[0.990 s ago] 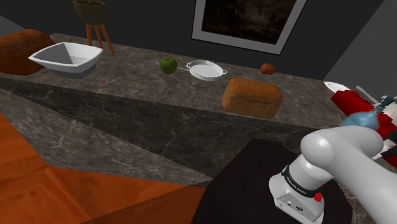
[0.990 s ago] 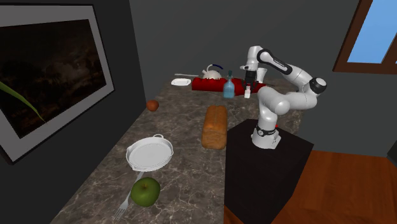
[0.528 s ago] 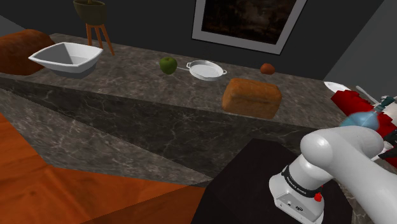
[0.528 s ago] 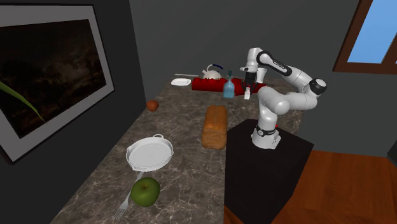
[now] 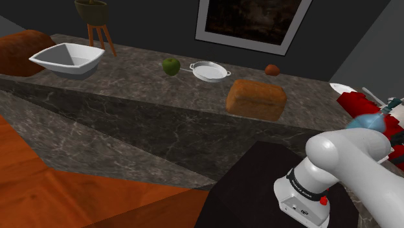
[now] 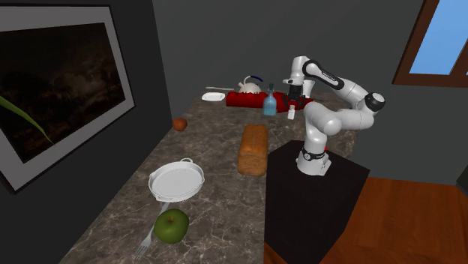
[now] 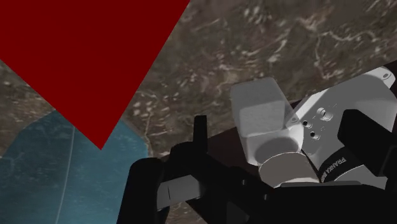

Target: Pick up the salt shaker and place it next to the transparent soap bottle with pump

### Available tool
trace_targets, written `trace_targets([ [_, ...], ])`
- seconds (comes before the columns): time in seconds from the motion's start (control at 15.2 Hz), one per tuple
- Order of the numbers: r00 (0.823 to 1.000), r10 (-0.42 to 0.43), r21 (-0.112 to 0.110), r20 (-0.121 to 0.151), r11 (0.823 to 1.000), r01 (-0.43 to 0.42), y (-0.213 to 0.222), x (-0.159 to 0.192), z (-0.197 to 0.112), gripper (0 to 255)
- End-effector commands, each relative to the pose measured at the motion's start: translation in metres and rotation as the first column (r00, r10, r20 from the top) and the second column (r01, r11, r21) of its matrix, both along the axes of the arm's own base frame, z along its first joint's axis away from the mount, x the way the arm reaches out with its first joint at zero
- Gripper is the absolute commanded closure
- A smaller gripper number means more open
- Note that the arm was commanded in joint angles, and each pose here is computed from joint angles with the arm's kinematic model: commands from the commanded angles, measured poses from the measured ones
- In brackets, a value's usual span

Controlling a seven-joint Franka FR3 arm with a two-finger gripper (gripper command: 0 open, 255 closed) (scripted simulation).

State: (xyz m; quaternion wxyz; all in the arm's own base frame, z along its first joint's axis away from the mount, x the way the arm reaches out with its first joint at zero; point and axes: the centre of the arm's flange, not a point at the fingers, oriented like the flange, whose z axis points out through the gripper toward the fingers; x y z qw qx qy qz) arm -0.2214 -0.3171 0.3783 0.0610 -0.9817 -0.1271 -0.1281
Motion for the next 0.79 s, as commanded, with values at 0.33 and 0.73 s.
trace_targets([
  [0.33, 1.000, 0.000, 0.000, 0.000, 1.000, 0.000, -0.008, -0.012, 0.048, 0],
  [0.73, 1.000, 0.000, 0.000, 0.000, 1.000, 0.000, -0.008, -0.012, 0.048, 0],
])
